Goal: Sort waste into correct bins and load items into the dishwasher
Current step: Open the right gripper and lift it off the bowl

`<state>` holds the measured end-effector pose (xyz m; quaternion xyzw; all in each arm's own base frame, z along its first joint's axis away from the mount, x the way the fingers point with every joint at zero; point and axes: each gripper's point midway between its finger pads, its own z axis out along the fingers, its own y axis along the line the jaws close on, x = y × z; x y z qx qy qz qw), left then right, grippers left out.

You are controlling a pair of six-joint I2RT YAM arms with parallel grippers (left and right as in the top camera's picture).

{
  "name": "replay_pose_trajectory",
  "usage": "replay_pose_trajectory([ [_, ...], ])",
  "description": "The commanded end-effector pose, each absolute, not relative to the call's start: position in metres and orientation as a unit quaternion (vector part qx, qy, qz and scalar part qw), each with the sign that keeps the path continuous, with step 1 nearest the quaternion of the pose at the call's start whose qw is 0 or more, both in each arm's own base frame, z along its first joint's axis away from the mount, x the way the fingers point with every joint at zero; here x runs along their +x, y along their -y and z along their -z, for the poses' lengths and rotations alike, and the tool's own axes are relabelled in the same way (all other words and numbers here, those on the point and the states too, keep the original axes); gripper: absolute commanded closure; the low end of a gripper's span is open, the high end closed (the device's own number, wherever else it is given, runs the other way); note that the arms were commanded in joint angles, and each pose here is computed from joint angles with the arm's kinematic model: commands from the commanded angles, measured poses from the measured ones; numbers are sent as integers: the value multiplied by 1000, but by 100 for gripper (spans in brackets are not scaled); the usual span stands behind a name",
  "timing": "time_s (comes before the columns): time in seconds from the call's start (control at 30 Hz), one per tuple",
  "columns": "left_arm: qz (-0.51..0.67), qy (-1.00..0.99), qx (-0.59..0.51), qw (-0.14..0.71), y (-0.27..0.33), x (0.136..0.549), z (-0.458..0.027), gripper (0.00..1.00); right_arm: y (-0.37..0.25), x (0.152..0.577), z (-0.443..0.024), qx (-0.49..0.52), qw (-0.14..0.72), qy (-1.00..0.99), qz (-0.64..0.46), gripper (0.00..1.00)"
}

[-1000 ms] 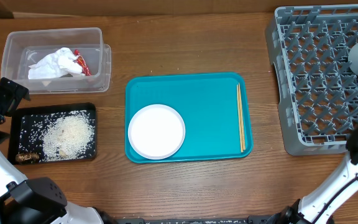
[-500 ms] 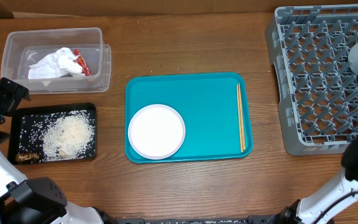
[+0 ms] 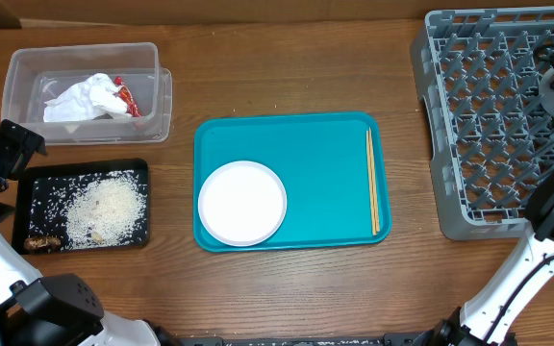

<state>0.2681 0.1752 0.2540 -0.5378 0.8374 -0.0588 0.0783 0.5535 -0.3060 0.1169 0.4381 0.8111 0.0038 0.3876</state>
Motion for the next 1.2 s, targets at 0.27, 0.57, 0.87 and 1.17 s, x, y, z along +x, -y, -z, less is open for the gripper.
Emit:
replay_pose_trajectory([
  [0.27, 57, -835, -542, 76, -173, 268, -253, 0, 308, 551, -108, 444, 378, -812, 2, 93],
  [0.57, 57, -835, -542, 76, -173, 268, -253, 0, 312, 549, -175, 437, 433, -788, 13, 95],
  [0.87, 57, -835, -542, 76, -173, 268, -253, 0, 328, 543, -142, 461, 410, -785, 57, 95],
  [1.17, 57, -835, -542, 76, -173, 268, -253, 0, 299, 533, -153, 456, 379, -805, 1, 96],
])
